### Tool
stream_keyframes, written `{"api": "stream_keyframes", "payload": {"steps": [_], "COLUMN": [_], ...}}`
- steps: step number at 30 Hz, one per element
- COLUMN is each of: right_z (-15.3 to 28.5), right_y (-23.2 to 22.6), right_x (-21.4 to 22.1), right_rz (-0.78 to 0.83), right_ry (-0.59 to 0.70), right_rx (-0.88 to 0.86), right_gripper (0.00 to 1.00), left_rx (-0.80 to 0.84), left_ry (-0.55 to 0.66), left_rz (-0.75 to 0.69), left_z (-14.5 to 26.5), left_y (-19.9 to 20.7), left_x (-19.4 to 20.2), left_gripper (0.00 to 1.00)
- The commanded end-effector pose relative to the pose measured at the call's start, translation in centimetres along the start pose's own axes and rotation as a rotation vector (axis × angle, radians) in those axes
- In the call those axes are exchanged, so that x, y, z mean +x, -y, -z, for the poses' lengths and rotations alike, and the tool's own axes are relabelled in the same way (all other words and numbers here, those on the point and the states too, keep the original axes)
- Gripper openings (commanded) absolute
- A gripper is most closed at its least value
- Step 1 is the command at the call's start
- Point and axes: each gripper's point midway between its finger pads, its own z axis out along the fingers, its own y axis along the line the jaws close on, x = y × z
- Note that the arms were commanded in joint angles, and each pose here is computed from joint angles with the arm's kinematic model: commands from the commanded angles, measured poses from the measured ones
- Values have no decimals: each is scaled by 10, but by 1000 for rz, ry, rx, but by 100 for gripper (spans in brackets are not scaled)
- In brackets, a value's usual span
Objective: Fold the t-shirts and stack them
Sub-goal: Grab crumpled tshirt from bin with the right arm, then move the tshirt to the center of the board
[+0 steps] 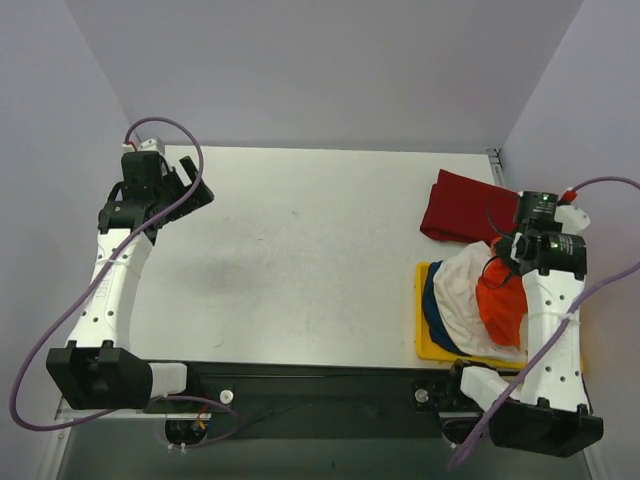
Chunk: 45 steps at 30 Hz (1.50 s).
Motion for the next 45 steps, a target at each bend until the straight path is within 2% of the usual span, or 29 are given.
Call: {"api": "stream_keyframes", "payload": {"steps": [1,3,4,9,10,12,14,15,16,17,18,21,22,23,26,27,28,29,30,31,34,38,40,44,45], "right_z": [61,77,99,154,178,184,210,216,225,256,261,298,297,295,251,227,174,154,130,86,49,36,33,24,34], "right_y": [-26,-45,-64,-151,-178,-219,-255,-288,-305,-318,-344,-371,-373,-373,-357,-350,-337,-322,-311,-290,-266,-268,-274,-298,-309], "right_x": [-52,-69,-84,-98,-93,-77,-69,-39,-30,-29,3,29,33,36,44,49,59,61,68,83,107,141,152,180,182], "right_rz": [-115,-139,-147,-98,-79,-34,-19,52,71,89,162,262,275,295,330,339,345,340,342,353,406,484,532,642,653], "right_ry": [147,179,221,285,284,230,199,115,94,83,9,-36,-45,-41,-53,-66,-90,-98,-121,-169,-244,-348,-368,-431,-443], "right_rx": [-187,-267,-366,-678,-790,-873,-994,-1053,-1092,-1187,-1226,-1359,-1366,-1364,-1262,-1205,-1072,-1020,-962,-858,-778,-775,-784,-816,-860], "right_gripper": [0,0,0,0,0,0,0,0,0,1,2,8,11,22,42,45,49,53,53,54,54,53,52,50,50], "left_rx": [16,13,10,-27,-29,-43,-47,-47,-39,-33,-23,-3,6,11,42,56,67,72,76,78,66,24,12,18,8], "left_ry": [76,74,69,63,62,44,41,40,35,37,31,34,35,29,15,14,19,18,2,-9,-75,-154,-179,-240,-269], "left_rz": [28,19,16,-16,-32,-45,-45,-42,-44,-43,-43,-26,-26,-23,-38,-40,-46,-46,-44,-43,-33,8,33,77,81], "left_z": [3,3,2,3,5,6,8,8,8,9,9,11,12,11,14,15,17,16,14,12,-1,-19,-30,-43,-48], "left_y": [8,7,7,-3,-4,-8,-9,-10,-9,-8,-6,-9,-8,-8,-6,-4,-3,-3,-5,-6,-15,-31,-37,-41,-44], "left_x": [-26,-26,-24,-19,-18,-13,-11,-10,-8,-9,-7,-10,-9,-7,0,2,3,5,13,18,41,72,84,102,109], "left_gripper": [97,97,97,97,97,97,97,97,97,97,97,97,97,97,97,97,97,97,97,97,96,91,86,77,76]}}
